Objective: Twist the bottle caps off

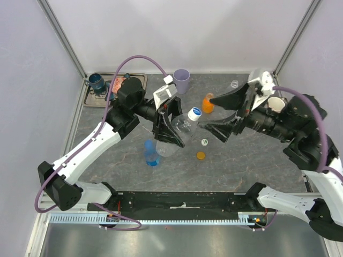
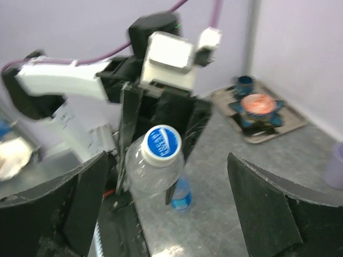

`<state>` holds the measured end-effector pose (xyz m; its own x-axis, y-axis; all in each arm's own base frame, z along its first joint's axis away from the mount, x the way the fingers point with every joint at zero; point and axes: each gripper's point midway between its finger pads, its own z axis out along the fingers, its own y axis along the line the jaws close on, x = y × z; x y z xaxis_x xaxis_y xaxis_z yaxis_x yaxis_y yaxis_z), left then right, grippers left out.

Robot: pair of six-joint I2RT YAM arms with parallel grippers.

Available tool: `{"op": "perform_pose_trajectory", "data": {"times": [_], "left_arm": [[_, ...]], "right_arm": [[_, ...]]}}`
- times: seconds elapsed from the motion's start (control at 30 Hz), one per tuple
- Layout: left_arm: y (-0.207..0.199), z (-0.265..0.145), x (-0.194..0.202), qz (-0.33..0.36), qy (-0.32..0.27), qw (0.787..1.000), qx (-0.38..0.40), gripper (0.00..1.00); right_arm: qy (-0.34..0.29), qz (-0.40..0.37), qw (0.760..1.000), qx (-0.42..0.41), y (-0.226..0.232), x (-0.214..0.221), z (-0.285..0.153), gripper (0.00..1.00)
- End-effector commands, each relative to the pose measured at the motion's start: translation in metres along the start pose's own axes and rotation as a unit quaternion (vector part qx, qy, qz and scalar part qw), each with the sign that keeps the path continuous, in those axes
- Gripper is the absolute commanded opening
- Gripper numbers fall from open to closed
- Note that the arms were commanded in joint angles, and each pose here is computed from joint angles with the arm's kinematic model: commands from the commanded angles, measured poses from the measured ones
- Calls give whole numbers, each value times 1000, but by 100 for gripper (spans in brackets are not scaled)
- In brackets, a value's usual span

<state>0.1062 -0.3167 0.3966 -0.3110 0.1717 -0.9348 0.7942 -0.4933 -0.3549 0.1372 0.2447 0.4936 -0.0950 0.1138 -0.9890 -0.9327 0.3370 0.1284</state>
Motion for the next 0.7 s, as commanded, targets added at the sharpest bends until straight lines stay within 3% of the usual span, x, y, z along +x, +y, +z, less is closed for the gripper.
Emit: {"op": "perform_pose_trajectory", "data": {"times": [0.0,0.13,0.23,0.4,0.57,0.67], "left_arm": [[12,-3,-5,28,-5,998,-61,45],[26,-6,-3,27,-7,994,-105,45],[50,-13,0,24,-12,983,-181,46],[95,-40,1,36,-13,939,-342,46],[118,-63,3,61,-4,888,-456,46],[122,-68,4,67,1,873,-483,46]], "right_arm": [[-62,18,984,168,-40,-47,-33,98],[-99,58,949,293,-79,-51,-53,98],[-150,99,920,348,-95,-53,-70,98],[-193,126,928,294,-84,-42,-60,96],[-141,184,914,332,-102,-14,-41,84],[-109,193,911,349,-112,3,-29,83]]}}
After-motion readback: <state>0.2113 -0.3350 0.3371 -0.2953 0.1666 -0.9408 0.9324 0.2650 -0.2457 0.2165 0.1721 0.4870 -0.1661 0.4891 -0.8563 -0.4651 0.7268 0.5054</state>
